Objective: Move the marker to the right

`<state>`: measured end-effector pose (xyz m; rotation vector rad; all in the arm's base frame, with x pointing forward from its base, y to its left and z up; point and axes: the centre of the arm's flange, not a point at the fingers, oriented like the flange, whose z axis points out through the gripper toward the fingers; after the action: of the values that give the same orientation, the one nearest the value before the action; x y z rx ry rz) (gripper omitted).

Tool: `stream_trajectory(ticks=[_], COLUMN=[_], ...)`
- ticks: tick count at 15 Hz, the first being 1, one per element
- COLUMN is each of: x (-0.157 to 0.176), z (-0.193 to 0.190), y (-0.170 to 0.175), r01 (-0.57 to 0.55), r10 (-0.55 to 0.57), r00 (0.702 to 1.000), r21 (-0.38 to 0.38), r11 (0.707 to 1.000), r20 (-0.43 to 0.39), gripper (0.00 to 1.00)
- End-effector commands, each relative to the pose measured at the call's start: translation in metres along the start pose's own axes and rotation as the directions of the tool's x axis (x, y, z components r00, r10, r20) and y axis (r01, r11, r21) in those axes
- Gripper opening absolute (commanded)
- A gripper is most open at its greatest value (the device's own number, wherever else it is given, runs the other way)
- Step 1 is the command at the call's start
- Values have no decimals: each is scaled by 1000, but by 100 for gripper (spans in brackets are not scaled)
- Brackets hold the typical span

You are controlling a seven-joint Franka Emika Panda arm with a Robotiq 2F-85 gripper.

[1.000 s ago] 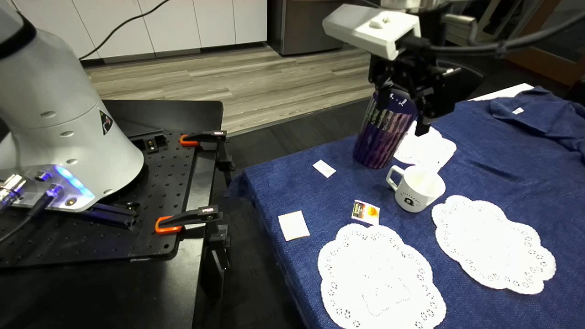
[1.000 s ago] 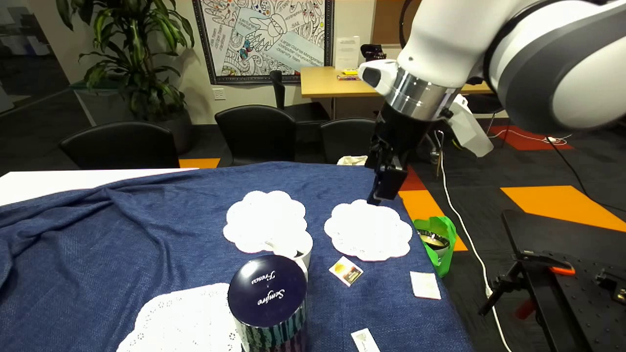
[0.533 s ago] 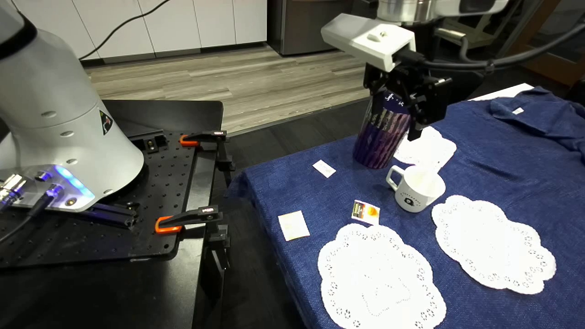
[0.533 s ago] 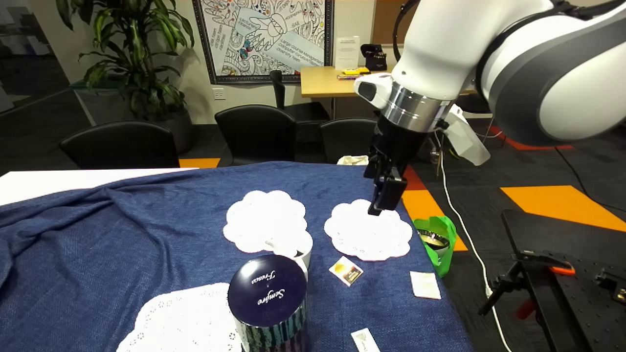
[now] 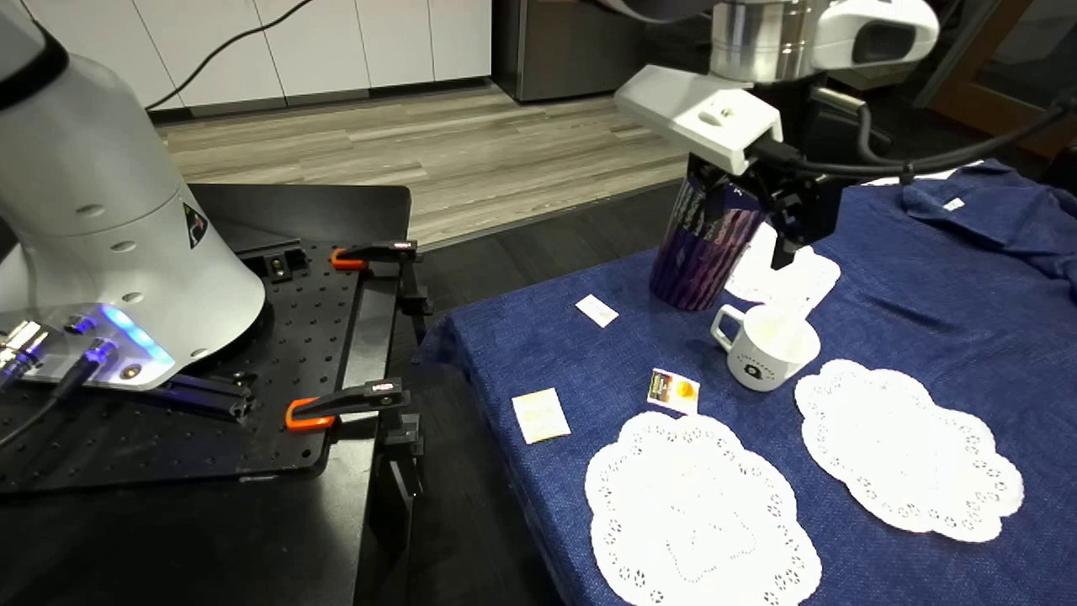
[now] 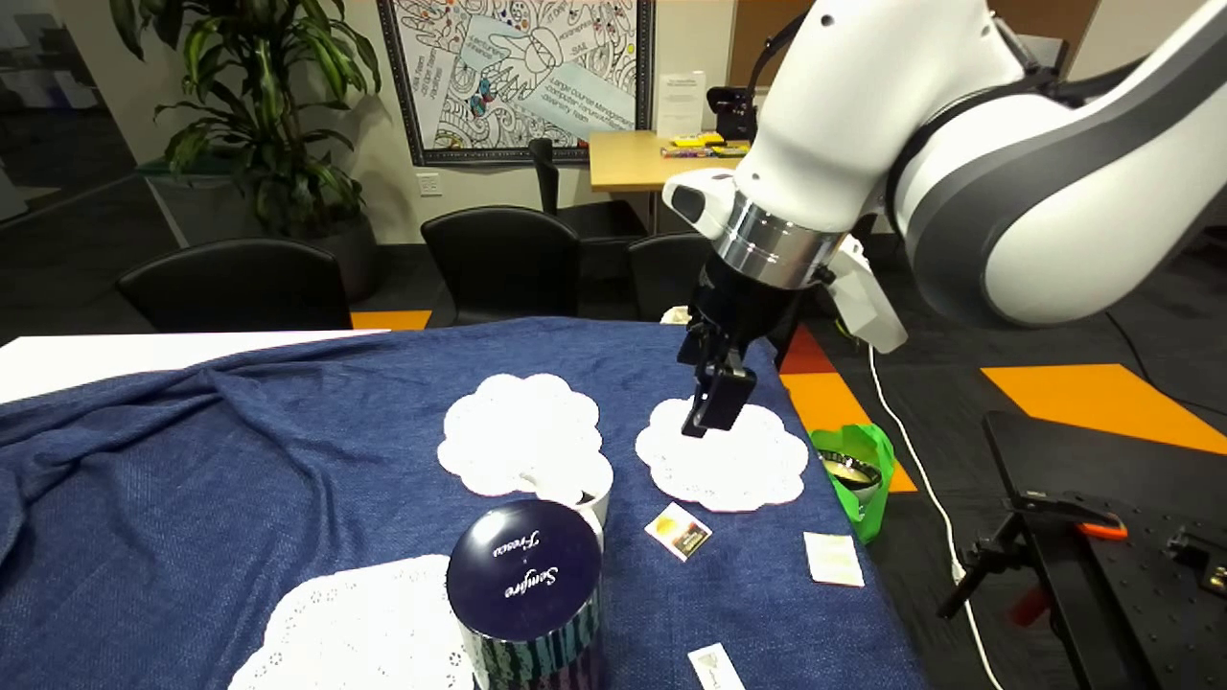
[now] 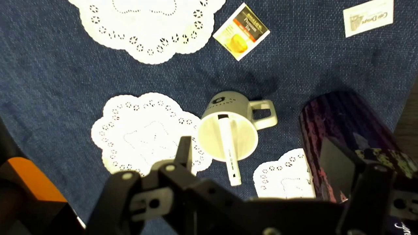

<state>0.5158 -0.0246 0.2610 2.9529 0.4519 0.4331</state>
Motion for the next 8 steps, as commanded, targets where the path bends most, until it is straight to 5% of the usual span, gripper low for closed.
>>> stream_trajectory(ticks=[1,8], x=[20,33], z=[34,84], y=[2,-5], r01=[30,68], r10=[-28,-64], r00=[998,990], r21=[25,25], r11=[999,997], r20=[-60,-125], gripper=[100,100])
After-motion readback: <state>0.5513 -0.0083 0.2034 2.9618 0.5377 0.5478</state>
